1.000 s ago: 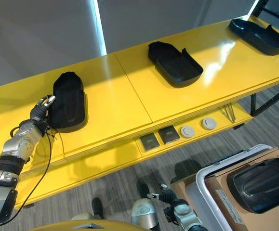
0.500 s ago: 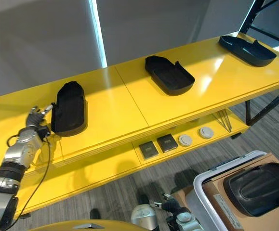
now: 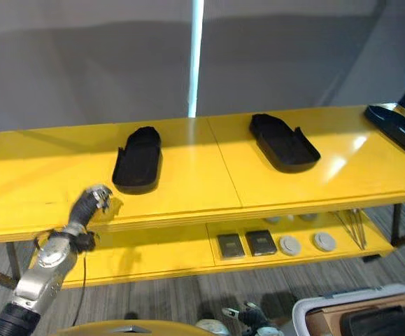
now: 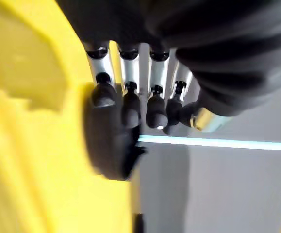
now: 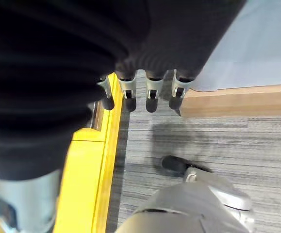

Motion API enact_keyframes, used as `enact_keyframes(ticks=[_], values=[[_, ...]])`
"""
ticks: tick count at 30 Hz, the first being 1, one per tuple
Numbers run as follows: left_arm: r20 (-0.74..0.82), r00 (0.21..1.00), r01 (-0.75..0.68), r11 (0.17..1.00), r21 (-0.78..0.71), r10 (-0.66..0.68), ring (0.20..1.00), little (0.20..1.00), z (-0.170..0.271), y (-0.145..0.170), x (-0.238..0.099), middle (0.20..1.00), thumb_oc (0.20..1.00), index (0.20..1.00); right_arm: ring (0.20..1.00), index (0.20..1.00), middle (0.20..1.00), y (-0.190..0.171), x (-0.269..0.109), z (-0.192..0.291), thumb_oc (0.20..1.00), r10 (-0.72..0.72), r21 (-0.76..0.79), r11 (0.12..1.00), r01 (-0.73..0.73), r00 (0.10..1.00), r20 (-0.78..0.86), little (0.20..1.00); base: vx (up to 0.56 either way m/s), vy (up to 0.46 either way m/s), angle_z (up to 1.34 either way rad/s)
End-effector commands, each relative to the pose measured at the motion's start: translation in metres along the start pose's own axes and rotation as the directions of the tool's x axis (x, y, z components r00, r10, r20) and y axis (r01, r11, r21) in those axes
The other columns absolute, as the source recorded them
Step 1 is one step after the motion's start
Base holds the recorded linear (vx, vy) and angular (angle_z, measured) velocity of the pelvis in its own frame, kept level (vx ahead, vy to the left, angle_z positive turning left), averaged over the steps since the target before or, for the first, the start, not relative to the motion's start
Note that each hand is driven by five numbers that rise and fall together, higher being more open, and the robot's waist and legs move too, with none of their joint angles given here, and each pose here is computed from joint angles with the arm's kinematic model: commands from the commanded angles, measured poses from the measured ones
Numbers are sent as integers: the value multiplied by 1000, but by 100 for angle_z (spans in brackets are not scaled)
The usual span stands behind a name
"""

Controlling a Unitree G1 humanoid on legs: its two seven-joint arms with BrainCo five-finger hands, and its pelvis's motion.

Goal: Move parts from the plastic box to the shelf.

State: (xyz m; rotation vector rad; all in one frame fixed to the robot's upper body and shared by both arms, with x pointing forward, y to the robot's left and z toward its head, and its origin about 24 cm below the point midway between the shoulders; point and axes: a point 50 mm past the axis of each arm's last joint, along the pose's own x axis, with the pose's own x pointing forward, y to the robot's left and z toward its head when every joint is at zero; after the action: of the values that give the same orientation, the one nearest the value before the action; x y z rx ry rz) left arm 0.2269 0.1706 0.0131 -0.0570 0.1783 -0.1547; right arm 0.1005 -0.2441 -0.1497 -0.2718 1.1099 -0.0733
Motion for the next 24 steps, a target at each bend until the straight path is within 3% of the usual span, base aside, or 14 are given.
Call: enact_keyframes(ticks=[1, 10, 15, 24], values=[[209, 977, 33, 998, 46, -42, 200, 200, 46, -3, 16, 200, 200, 200, 1000, 1000, 1000, -4, 7, 26, 1000, -12, 38, 999, 10, 998, 61, 1000, -21, 5, 11], [301, 952, 28, 997, 66, -46, 200, 200, 57, -4, 27, 200, 200, 200, 1000, 1000, 1000, 9, 8, 34, 1000, 37, 5, 999, -38, 995, 95, 1000, -13, 7, 3], [411, 907, 69, 996, 61, -88, 200, 200, 93, -10, 46, 200, 200, 200, 1000, 1000, 1000, 11, 6, 23, 1000, 47, -42, 998, -45, 998, 52, 1000, 40, 1, -14], [293, 955, 43, 998, 38, -52, 200, 200, 95, -20, 66, 200, 200, 200, 1000, 1000, 1000, 5, 4, 8, 1000, 33, -56, 998, -33, 999, -2, 1000, 27, -11, -14]])
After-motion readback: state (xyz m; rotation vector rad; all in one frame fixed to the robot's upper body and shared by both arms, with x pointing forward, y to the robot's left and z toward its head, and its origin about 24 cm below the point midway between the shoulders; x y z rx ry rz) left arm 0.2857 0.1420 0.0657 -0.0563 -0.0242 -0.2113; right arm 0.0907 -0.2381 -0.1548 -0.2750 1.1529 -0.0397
